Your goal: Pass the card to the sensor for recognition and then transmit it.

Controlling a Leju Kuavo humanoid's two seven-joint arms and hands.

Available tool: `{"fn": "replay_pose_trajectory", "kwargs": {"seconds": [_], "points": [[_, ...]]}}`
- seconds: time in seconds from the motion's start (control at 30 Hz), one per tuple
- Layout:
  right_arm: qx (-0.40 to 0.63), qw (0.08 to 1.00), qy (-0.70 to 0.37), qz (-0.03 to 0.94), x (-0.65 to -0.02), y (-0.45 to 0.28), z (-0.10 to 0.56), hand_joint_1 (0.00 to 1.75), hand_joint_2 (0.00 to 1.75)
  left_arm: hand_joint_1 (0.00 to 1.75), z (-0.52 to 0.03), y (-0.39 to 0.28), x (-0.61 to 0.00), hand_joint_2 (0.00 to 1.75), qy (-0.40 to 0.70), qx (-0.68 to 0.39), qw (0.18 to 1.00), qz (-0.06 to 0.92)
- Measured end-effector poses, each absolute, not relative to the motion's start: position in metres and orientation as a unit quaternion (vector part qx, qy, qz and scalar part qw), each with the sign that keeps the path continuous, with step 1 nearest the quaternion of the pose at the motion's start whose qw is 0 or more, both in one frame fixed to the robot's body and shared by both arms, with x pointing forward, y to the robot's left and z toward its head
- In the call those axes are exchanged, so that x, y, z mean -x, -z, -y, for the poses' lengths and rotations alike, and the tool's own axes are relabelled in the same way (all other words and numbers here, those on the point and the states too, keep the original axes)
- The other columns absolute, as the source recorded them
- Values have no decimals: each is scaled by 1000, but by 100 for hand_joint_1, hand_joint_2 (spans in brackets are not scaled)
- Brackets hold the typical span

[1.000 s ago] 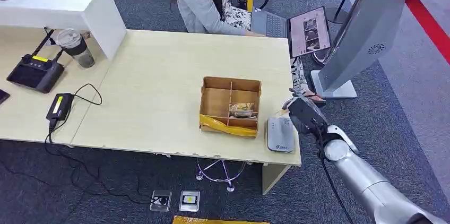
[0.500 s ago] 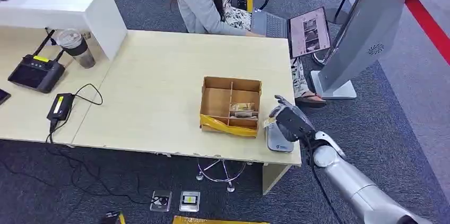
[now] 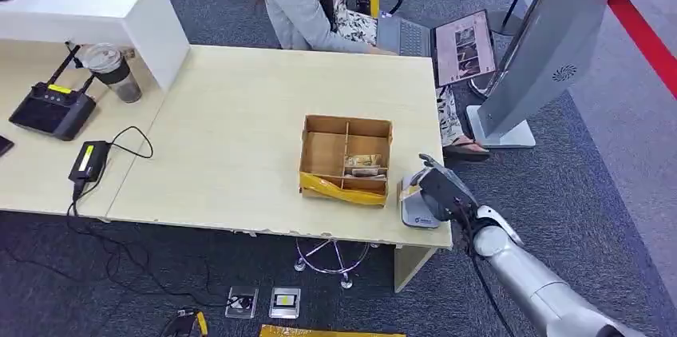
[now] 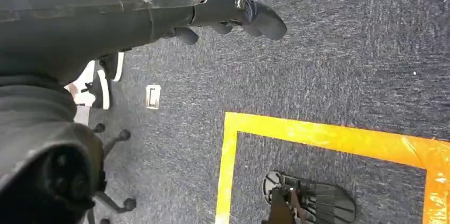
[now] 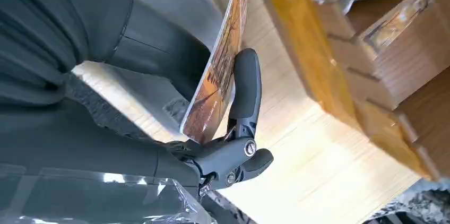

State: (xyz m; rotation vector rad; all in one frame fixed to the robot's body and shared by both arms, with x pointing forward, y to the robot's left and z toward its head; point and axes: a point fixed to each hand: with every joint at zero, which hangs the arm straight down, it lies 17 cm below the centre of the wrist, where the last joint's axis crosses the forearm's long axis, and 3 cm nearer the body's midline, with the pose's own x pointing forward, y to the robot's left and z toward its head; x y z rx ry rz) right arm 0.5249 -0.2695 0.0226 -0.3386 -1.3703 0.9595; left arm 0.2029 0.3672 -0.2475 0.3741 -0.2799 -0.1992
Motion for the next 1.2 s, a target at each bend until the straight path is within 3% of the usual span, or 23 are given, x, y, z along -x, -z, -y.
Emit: {"fn": "replay_pose_trajectory", "kwargs": {"seconds": [0.27, 0.5, 1.2], "points": [[166, 675, -413, 588, -526, -14, 291, 175, 175, 0, -363, 249, -200, 0, 106, -181, 968, 137], [199, 704, -382, 564, -520, -2, 351, 175, 175, 0, -387, 266, -127, 0, 135, -185, 968, 100], [229, 769, -325, 501, -479, 45, 423, 175, 175, 0, -399, 266, -116, 0, 141, -190, 968, 88]]}}
